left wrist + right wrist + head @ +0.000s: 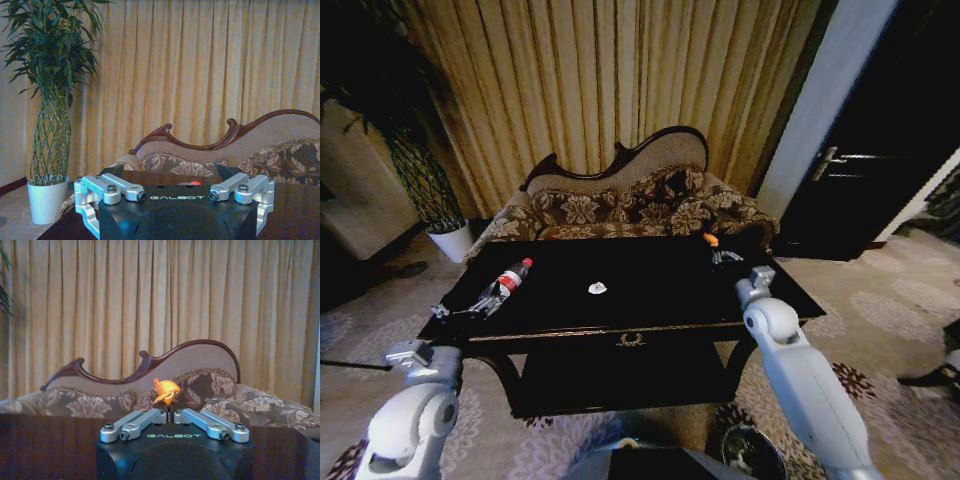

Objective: Move to the front of the table and place the trash on the table into the trash bin.

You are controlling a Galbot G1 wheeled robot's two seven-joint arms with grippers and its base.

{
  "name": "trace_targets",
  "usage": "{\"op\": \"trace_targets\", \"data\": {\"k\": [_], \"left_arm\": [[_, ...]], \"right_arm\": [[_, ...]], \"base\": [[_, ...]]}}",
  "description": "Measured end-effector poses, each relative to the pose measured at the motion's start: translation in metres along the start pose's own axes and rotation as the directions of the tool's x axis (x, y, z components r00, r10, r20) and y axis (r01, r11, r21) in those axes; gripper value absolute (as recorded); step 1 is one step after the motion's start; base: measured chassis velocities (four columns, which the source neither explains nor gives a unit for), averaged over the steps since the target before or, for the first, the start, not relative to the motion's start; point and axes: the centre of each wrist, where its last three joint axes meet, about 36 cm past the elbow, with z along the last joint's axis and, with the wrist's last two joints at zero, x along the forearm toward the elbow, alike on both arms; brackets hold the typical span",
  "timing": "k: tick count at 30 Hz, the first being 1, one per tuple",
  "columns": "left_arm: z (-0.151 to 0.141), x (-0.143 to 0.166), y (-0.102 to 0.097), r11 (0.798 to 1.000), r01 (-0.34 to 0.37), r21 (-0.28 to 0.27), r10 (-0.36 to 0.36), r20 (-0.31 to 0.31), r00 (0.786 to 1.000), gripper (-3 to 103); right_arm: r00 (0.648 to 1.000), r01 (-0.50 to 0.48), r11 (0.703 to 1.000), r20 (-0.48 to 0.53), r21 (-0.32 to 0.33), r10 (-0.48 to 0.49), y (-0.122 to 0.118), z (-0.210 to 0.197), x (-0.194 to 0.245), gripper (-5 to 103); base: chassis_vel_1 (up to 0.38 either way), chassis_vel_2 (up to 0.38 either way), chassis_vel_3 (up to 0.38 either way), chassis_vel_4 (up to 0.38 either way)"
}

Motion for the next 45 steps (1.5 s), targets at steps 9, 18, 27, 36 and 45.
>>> {"op": "trace_targets", "data": {"k": [9,18,27,36,45], "left_arm": [[-0.003,0.003,-0.001,1.0,-0.004,-0.006,0.004,0.004,1.0,100],[-0.008,0.003,0.0,1.0,-0.006,-0.03,0.006,0.018,1.0,100],[-0.008,0.003,-0.004,0.999,-0.006,-0.04,0.007,0.017,1.0,100],[-0.01,0.003,-0.002,0.999,-0.003,-0.045,0.004,0.021,1.0,100],[-0.011,0.002,-0.001,0.999,-0.005,-0.047,0.006,0.022,1.0,100]], "right_arm": [[1.0,-0.012,1.0,0.019,-0.027,0.012,0.0,-0.002,0.014,2],[0.999,-0.029,0.999,0.028,-0.031,0.03,-0.003,-0.001,0.019,2],[0.998,-0.053,0.998,0.031,-0.034,0.055,-0.009,0.005,0.023,2],[0.998,-0.053,0.998,0.025,-0.036,0.054,-0.007,0.011,0.019,2],[0.998,-0.054,0.998,0.026,-0.032,0.055,-0.008,0.011,0.018,2]], "base": [[0.0,0.0,0.0,0.0],[0.012,-0.005,-0.017,0.011],[0.04,-0.049,-0.053,0.045],[0.065,-0.051,-0.055,0.051],[0.084,-0.075,-0.081,0.075]]}}
